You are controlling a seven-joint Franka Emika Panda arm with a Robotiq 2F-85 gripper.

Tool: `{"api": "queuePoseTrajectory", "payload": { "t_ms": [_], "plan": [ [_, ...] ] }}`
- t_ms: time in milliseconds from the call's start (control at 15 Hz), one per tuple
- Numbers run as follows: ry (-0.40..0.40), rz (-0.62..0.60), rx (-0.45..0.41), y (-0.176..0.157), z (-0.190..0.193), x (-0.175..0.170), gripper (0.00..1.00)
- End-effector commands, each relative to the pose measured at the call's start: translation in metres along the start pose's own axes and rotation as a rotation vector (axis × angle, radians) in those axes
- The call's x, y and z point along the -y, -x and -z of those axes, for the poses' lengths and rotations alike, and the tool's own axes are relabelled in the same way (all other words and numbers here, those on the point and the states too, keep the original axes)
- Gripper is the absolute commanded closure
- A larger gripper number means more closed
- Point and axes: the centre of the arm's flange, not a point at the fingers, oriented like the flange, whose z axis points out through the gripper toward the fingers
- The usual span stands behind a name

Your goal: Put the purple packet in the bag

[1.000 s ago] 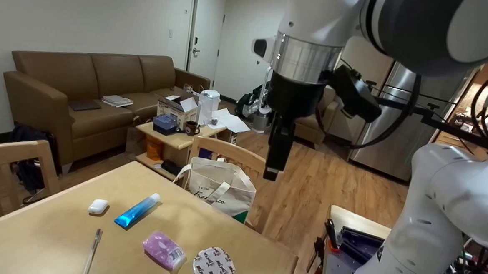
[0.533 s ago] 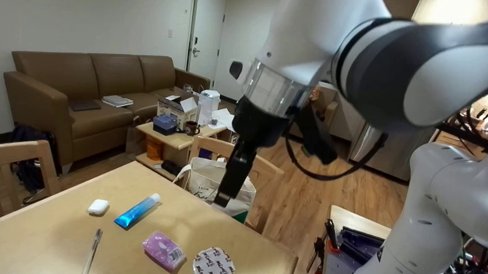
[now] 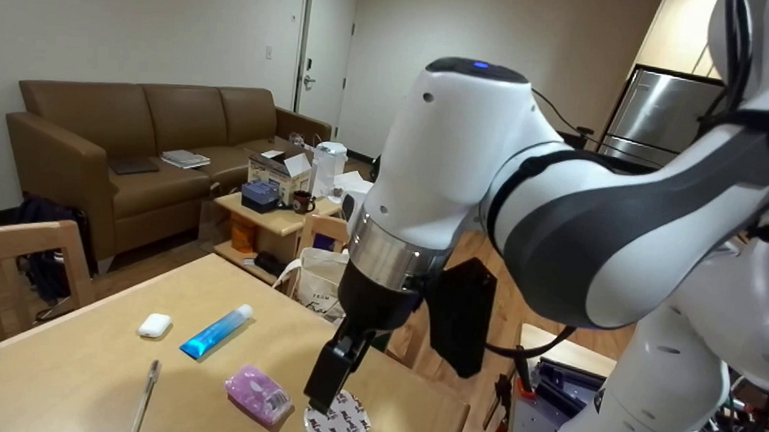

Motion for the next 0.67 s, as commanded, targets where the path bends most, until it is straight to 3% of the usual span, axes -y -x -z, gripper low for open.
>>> {"api": "queuePoseTrajectory", "payload": {
  "t_ms": [0, 267, 467, 533, 600],
  "plan": [
    [0.170, -0.072, -0.077, -0.019, -0.020, 0.006, 0.00],
    [0.339, -0.142, -0.174, -0.048, -0.061, -0.015, 0.00],
    [0.317, -0.197, -0.122, -0.067, -0.078, -0.034, 0.00],
    [0.327, -0.162, -0.166, -0.038, -0.045, -0.042, 0.00],
    [0.319, -0.177, -0.145, -0.045, -0.054, -0.045, 0.00]
  ]
}}
